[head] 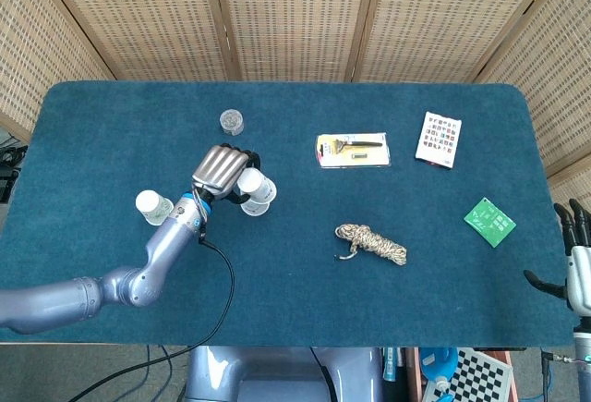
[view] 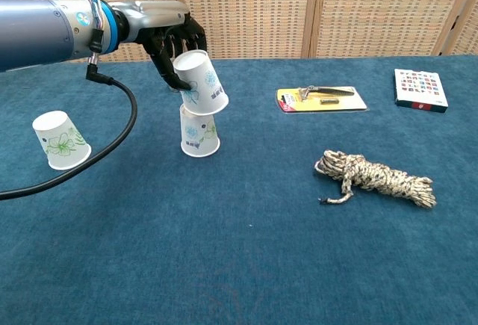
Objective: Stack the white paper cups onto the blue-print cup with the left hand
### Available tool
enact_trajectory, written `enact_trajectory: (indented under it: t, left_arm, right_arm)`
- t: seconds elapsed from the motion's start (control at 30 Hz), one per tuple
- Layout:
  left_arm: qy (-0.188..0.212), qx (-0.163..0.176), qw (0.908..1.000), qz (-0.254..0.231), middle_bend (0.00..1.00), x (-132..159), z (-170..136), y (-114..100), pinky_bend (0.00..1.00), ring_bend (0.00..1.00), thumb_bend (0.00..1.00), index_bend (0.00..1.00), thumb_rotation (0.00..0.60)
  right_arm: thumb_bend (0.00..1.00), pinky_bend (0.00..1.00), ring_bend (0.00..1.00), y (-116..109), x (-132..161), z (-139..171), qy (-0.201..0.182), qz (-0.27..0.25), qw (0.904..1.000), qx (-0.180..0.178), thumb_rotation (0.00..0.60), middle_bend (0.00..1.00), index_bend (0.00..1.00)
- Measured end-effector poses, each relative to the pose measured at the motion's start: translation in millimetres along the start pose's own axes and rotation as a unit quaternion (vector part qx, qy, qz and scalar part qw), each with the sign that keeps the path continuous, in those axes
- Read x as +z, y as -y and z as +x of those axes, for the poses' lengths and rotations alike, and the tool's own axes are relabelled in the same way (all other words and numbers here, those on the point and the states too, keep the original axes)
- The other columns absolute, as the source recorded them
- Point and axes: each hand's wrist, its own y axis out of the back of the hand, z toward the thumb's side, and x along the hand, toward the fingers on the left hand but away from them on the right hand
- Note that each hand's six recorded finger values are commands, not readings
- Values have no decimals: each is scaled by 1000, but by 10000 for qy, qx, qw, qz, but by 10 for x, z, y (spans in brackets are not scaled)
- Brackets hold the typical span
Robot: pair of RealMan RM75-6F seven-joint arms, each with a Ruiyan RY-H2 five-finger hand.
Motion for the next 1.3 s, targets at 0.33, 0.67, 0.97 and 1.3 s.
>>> enact_trajectory:
  t: [0.33,0.67,0.97,1.3]
  left_arm:
    - [-207,-177,9996,115,363,-57,-1,21,162,323,230,434,600]
    - [-254,-296,9992,48,0,-57,-37,22,0,0,221,0,600]
    - [-245,-118,9996,36,0,-294,-351,-207,0,0,220,0,600]
    - [-954,-225,9952,9,0,-1216,-1054,98,0,0,220,0,600]
  right_arm:
    - [0,0,0,-4,2,-8,-7,-21,10000,-6,600,0,0]
    - [0,0,0,-27,-15,-2,11,-34,10000,-49,600,0,0]
    - [0,0,0,-8,-8,2,12,-17,10000,-21,600,0,0]
    - [0,0,0,37,12,5,-3,35,10000,40,600,0,0]
